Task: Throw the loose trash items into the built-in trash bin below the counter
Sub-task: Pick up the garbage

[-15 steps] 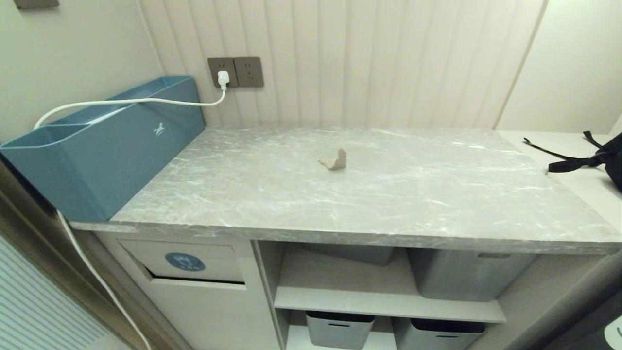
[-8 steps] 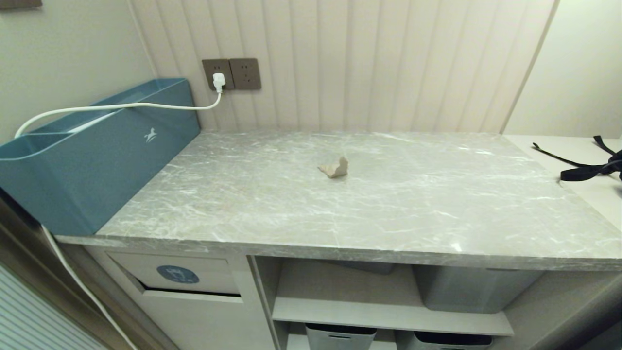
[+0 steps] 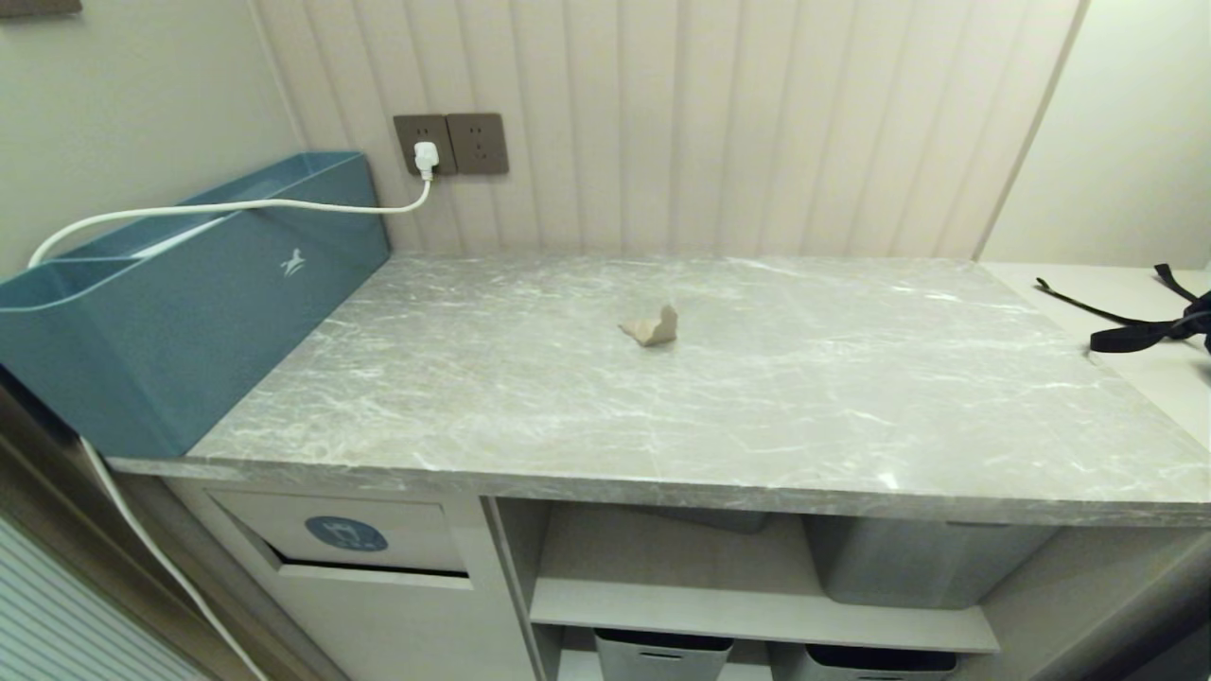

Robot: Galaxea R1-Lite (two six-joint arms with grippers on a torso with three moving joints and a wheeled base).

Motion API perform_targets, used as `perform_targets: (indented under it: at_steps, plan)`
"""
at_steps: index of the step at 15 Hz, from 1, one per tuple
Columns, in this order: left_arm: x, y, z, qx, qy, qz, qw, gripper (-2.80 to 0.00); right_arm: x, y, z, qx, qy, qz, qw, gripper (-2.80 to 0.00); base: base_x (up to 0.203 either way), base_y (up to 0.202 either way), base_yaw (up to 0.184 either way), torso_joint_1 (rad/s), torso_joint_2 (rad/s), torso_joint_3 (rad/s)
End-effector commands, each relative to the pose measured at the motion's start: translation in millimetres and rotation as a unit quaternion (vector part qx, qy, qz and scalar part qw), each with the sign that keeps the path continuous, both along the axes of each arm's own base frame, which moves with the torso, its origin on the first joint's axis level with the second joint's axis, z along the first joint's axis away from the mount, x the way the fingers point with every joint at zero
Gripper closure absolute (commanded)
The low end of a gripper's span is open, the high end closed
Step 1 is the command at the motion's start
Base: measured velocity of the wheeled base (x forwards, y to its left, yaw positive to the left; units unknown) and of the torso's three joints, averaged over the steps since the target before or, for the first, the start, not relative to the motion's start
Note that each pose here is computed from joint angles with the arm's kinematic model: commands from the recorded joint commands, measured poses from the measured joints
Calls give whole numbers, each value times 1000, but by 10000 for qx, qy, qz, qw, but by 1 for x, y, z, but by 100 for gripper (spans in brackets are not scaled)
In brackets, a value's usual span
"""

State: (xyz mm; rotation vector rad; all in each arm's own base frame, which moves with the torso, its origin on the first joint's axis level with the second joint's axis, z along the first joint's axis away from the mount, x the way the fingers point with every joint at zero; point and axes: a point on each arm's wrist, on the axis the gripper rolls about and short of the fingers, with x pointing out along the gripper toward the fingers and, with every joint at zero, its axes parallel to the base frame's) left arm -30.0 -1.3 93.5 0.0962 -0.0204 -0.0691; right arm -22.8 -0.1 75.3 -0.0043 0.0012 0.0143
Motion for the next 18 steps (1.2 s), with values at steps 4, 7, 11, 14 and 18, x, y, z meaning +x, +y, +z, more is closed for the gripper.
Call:
perform_targets:
  at_steps: [4, 7, 11, 14, 18]
  plan:
    - [35, -3, 88, -40, 384, -880, 9954, 0, 0, 0, 0, -2, -6, 5, 10000, 0, 0, 0, 0, 0, 0, 0]
    - [107, -12, 136, -123, 564, -1379, 9888, -280, 0, 0, 0, -2, -6, 2, 10000, 0, 0, 0, 0, 0, 0, 0]
    - [240, -49, 197, -129, 149, -2229, 9746, -280, 0, 0, 0, -2, -6, 1, 10000, 0, 0, 0, 0, 0, 0, 0]
    - [328, -103, 201, 95, -86, -2838, 9588, -280, 0, 0, 0, -2, -6, 5, 10000, 0, 0, 0, 0, 0, 0, 0]
    - [399, -183, 167, 533, -247, -3145, 9474, -280, 0, 0, 0, -2, -6, 5, 10000, 0, 0, 0, 0, 0, 0, 0]
